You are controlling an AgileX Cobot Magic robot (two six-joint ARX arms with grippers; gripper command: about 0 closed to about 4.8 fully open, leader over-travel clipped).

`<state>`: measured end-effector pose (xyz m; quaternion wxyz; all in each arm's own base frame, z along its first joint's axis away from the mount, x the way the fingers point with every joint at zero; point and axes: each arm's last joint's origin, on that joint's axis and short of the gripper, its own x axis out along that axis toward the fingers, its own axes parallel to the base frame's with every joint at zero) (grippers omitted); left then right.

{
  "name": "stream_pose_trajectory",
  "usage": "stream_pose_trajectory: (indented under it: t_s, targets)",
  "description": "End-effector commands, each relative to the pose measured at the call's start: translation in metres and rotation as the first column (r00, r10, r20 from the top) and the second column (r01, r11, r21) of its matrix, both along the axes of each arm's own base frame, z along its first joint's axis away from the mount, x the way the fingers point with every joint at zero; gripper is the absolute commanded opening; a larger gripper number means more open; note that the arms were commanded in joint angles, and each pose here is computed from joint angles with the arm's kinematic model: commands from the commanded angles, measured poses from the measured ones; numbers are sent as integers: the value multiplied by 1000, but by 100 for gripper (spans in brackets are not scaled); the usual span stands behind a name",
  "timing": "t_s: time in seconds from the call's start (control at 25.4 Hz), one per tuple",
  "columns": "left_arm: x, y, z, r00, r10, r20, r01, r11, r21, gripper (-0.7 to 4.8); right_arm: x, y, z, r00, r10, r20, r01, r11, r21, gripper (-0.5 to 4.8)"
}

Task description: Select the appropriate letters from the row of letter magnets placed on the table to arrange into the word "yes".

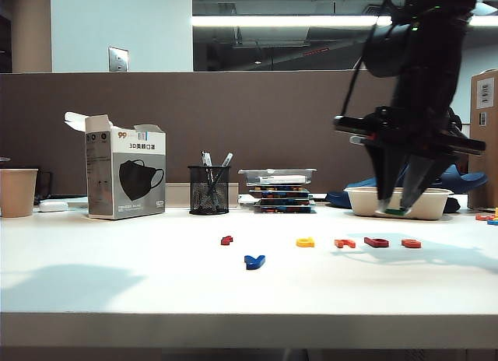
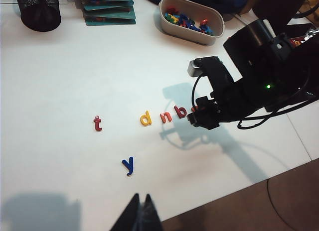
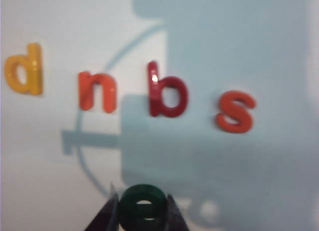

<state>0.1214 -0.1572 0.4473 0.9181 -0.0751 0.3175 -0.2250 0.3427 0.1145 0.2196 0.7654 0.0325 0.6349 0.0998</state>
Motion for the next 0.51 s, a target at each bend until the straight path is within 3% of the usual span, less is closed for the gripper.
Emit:
stream_pose_trajectory:
  t_s: [0.04, 0.51]
  targets:
    - [0, 0, 2, 1000, 0, 9, 0, 1000, -11, -5, -4, 11, 3, 1000, -12, 4, 12, 1000, 10, 85]
    - [0, 0, 2, 1000, 0, 8, 0, 1000, -11, -5, -24, 58, 3, 1000, -2, 14, 2, 1000, -19, 85]
